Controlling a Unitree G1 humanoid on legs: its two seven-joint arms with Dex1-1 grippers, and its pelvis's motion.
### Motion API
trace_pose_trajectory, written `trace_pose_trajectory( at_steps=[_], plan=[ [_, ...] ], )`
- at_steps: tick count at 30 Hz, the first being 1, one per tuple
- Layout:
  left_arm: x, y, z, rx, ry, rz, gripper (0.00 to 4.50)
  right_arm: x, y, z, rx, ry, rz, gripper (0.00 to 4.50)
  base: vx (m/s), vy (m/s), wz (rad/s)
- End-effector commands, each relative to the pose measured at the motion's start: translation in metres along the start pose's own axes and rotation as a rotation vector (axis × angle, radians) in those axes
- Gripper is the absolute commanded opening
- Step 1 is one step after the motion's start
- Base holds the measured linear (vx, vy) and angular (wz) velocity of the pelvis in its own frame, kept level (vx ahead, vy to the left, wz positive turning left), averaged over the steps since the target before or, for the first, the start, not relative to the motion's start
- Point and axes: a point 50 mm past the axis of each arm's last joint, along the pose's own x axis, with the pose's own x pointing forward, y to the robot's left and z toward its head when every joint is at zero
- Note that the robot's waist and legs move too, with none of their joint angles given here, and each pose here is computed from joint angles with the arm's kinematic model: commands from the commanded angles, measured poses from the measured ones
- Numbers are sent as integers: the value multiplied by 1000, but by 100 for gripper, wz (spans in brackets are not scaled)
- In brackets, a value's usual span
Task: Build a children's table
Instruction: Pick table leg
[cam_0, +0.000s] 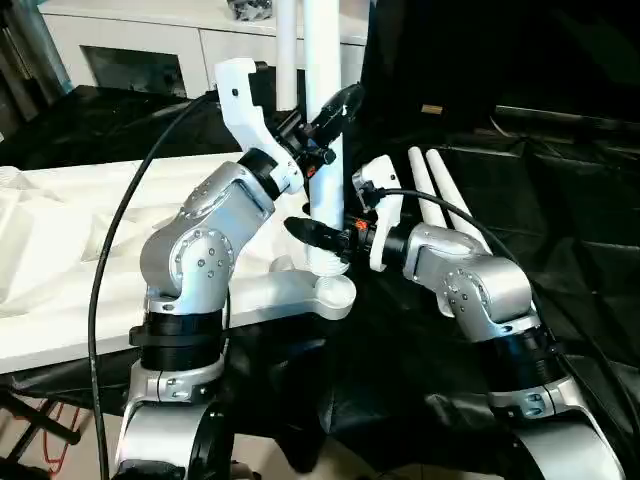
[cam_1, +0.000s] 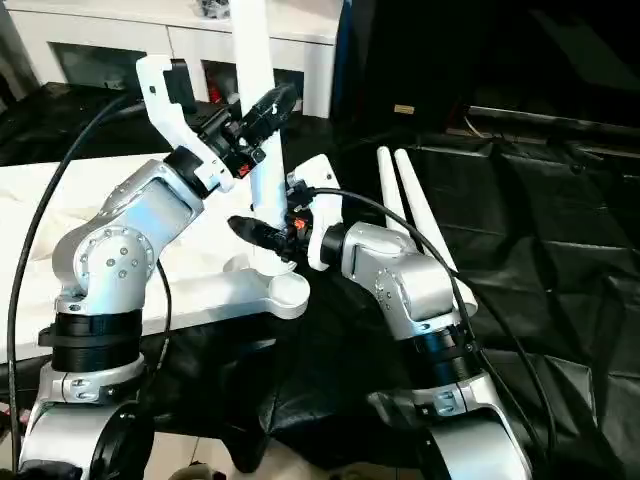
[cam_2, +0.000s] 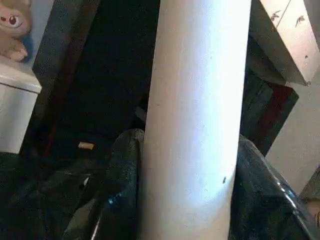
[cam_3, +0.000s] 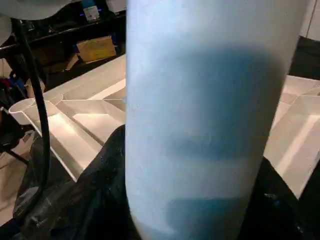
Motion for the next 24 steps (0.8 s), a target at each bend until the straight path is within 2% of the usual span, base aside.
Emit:
trace_pose_trajectory(
  at_steps=[1, 3, 4, 7, 9, 12, 15, 17, 19, 21, 24],
  plan=[
    [-1, 3, 1, 10, -8, 23, 195, 2, 6, 9, -78, -22, 28, 197, 0, 0, 0],
    [-1, 3, 1, 10, -3, 15, 193, 0, 3, 10, -43, -29, 39, 197, 0, 0, 0],
    [-1, 3, 1, 10, -3, 15, 193, 0, 3, 10, -43, -29, 39, 267, 0, 0, 0],
    [-2, 1, 0, 15, 16, -29, 191, -7, -1, 16, -28, -17, 75, 268, 0, 0, 0],
    [-3, 0, 0, 18, 24, -54, 185, -10, -3, 17, -33, 2, 85, 307, 0, 0, 0],
    [-4, -4, -1, 20, 47, -134, 182, -21, -12, 23, -23, 46, 118, 313, 0, 0, 0],
    [-4, -5, -1, 23, 54, -157, 182, -24, -14, 24, -7, 54, 135, 313, 0, 0, 0],
    [-5, -7, -2, 19, 79, -217, 182, -32, -17, 26, 30, 97, 182, 313, 0, 0, 0],
    [-5, -8, -2, 14, 80, -233, 182, -33, -18, 26, 28, 112, 188, 313, 0, 0, 0],
    [-5, -11, -1, 5, 82, -270, 182, -34, -21, 20, 39, 181, 185, 313, 0, 0, 0],
    [-5, -14, -1, -6, 92, -304, 182, -32, -19, 19, 47, 193, 203, 313, 0, 0, 0]
  ],
)
